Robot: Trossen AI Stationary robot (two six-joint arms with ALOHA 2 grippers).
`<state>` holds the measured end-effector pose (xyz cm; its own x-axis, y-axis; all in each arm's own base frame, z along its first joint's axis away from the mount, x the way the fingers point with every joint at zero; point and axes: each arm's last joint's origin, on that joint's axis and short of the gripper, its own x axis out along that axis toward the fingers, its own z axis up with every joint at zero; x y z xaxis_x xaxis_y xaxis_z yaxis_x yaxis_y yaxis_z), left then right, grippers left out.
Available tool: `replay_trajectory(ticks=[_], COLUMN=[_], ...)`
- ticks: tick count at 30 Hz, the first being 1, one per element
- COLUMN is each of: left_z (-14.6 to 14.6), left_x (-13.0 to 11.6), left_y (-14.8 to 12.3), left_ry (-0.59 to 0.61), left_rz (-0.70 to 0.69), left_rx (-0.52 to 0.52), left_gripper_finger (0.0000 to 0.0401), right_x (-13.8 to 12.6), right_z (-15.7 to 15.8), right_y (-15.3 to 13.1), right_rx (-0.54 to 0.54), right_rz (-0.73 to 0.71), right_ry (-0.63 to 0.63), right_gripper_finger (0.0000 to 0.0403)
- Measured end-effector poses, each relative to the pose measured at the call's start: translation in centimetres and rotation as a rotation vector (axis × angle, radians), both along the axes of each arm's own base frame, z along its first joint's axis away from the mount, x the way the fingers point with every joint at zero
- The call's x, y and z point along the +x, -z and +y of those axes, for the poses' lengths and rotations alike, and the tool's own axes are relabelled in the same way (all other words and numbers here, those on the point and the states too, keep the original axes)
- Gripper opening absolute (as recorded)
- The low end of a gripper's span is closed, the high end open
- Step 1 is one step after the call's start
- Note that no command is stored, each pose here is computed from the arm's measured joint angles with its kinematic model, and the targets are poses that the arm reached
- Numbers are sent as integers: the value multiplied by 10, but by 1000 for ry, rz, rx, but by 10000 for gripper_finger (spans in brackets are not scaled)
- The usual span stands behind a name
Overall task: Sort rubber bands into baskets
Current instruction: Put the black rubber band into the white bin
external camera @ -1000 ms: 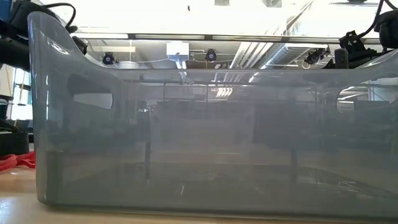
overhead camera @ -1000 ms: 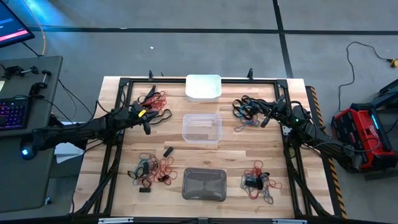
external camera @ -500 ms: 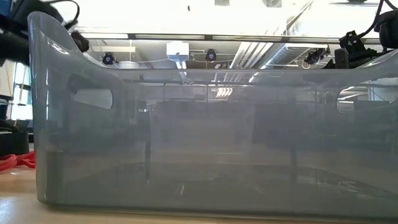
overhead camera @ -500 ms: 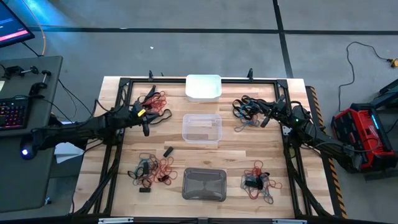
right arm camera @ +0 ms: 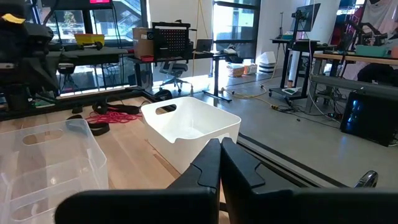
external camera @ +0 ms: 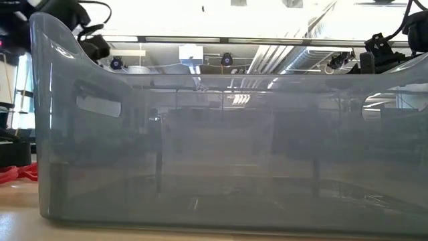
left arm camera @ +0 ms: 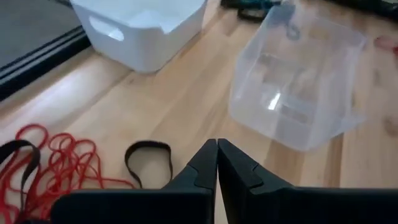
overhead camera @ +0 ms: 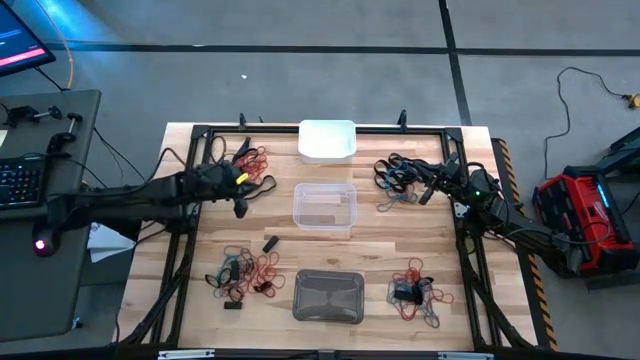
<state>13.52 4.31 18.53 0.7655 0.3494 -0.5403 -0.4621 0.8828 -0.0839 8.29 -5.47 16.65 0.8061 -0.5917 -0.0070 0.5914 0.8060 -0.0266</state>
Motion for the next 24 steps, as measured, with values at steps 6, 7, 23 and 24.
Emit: replay_trajectory(ticks=[6,7,23,24], left_z=[6,7,29,31], left_x=[20,23,61,62], left_y=[2,4,30,33], left_ry=[18,17,-120,-135], left_rz=[140,168,431,435], left_rx=[-15,-21,-40,-70], left_gripper_finger=[49,58,195,201], right_x=[0,0,0,0], right_z=[0,0,0,0], right_y=[0,0,0,0], right_rx=[0,0,0,0], right_rz=[0,0,0,-1], right_ry=[0,0,0,0], right_gripper_finger=[0,0,0,0])
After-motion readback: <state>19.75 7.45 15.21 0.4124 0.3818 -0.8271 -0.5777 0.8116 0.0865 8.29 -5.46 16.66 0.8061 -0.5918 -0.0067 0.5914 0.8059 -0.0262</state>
